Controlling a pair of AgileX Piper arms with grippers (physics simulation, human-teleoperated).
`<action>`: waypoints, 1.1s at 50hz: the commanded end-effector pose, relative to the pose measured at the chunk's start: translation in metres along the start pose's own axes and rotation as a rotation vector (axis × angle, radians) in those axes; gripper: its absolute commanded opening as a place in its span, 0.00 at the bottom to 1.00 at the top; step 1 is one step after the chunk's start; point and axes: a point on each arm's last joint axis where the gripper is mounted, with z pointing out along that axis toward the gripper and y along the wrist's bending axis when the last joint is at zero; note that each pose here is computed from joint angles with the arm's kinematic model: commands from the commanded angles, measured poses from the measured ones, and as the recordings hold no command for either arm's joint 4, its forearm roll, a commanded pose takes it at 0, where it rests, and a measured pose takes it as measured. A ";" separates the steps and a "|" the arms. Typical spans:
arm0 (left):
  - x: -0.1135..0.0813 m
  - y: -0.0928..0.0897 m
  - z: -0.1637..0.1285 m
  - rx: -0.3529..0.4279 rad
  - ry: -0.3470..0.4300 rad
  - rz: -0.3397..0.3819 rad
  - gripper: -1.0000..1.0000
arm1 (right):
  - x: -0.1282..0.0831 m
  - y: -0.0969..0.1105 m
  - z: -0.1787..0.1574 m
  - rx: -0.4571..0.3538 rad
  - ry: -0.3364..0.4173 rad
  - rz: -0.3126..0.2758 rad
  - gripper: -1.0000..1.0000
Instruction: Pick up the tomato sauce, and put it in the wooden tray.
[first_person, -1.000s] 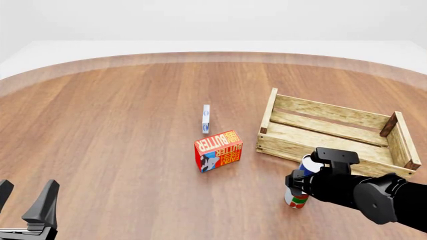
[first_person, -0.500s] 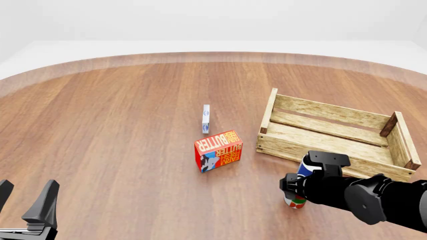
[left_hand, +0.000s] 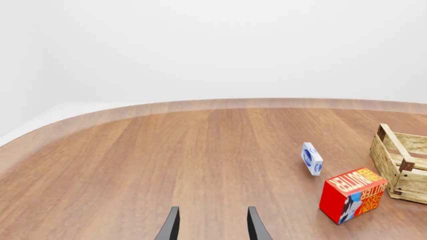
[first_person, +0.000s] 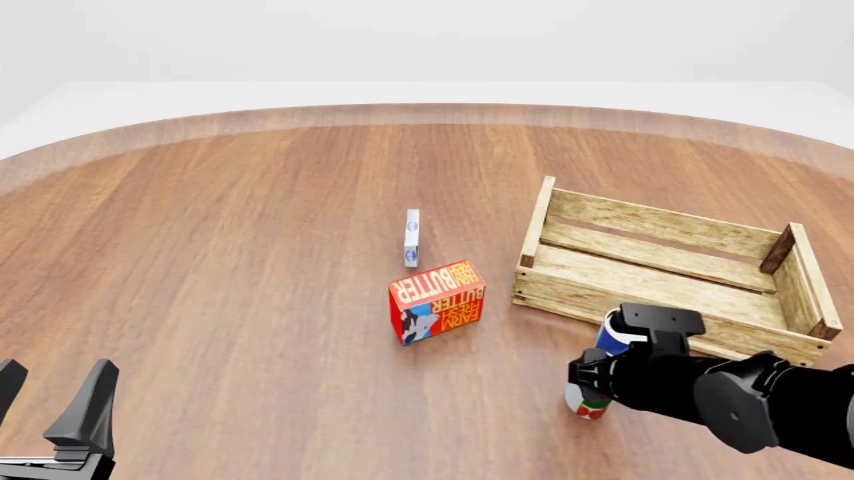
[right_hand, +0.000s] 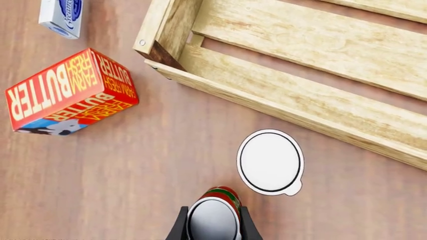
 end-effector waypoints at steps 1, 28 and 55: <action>0.000 0.000 0.000 0.000 0.000 0.000 1.00 | -0.001 0.006 0.000 -0.015 0.000 0.016 0.00; 0.000 0.000 0.000 0.000 0.000 0.000 1.00 | -0.043 0.033 -0.077 -0.101 -0.129 -0.037 0.00; 0.000 0.000 0.000 0.000 0.000 0.000 1.00 | -0.170 0.019 -0.164 0.055 -0.361 -0.226 0.00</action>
